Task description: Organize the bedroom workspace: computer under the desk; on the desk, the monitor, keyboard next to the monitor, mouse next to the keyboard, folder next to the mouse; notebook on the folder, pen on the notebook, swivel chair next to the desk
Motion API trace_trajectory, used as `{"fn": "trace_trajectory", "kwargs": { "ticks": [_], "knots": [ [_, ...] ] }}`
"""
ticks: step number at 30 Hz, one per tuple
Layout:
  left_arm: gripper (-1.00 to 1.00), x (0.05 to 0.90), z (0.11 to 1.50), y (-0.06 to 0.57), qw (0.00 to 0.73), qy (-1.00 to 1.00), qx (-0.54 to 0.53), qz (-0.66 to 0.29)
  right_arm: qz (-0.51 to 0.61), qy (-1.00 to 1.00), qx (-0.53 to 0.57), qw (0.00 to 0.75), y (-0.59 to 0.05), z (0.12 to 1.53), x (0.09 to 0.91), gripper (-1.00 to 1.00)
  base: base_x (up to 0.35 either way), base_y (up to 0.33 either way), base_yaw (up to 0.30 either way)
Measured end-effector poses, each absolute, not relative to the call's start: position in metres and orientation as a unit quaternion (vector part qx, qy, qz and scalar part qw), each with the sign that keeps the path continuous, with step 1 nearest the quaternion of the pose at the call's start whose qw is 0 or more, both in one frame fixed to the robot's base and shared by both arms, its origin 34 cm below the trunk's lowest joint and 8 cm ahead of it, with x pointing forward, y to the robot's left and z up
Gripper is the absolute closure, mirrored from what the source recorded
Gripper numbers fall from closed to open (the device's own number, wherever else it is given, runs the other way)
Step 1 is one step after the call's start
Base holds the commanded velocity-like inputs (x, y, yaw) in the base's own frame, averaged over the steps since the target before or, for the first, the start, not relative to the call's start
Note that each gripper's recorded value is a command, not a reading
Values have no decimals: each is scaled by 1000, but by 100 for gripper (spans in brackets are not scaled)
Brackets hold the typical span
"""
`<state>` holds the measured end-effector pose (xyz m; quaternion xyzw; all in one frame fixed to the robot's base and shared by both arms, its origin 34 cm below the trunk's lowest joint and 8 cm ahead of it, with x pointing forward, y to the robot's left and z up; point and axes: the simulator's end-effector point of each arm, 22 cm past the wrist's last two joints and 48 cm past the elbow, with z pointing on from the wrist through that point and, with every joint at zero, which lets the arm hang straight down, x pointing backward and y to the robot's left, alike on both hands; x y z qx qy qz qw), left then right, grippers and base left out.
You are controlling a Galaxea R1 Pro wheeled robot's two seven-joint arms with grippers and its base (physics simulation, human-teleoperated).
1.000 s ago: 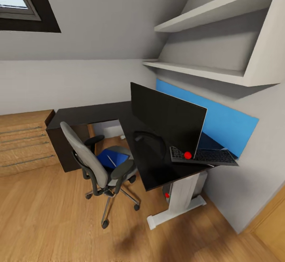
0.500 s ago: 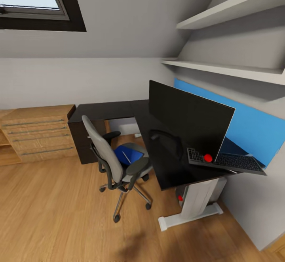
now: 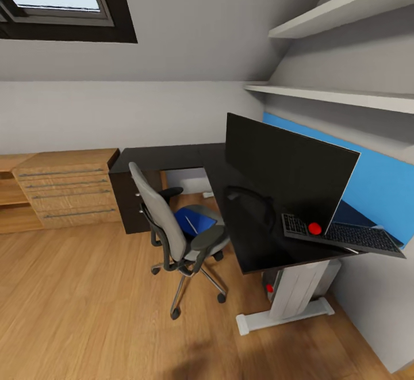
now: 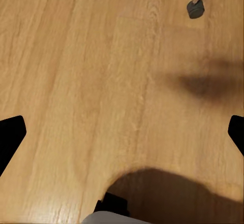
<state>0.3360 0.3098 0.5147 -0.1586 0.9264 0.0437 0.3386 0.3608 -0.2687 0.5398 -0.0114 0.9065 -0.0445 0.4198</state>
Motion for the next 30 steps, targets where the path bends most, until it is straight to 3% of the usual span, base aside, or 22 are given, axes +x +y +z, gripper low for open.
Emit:
{"fn": "trace_trajectory", "kwargs": {
  "ticks": [19, 30],
  "knots": [
    [-100, 336, 510, 311, 339, 926, -160, 43, -42, 907, -22, 419, -269, 534, 360, -100, -1, 1, 0],
    [-100, 334, 509, 312, 337, 926, -162, 44, -43, 906, -24, 420, -272, 535, 361, -100, -122, 138, 0]
  ]
}}
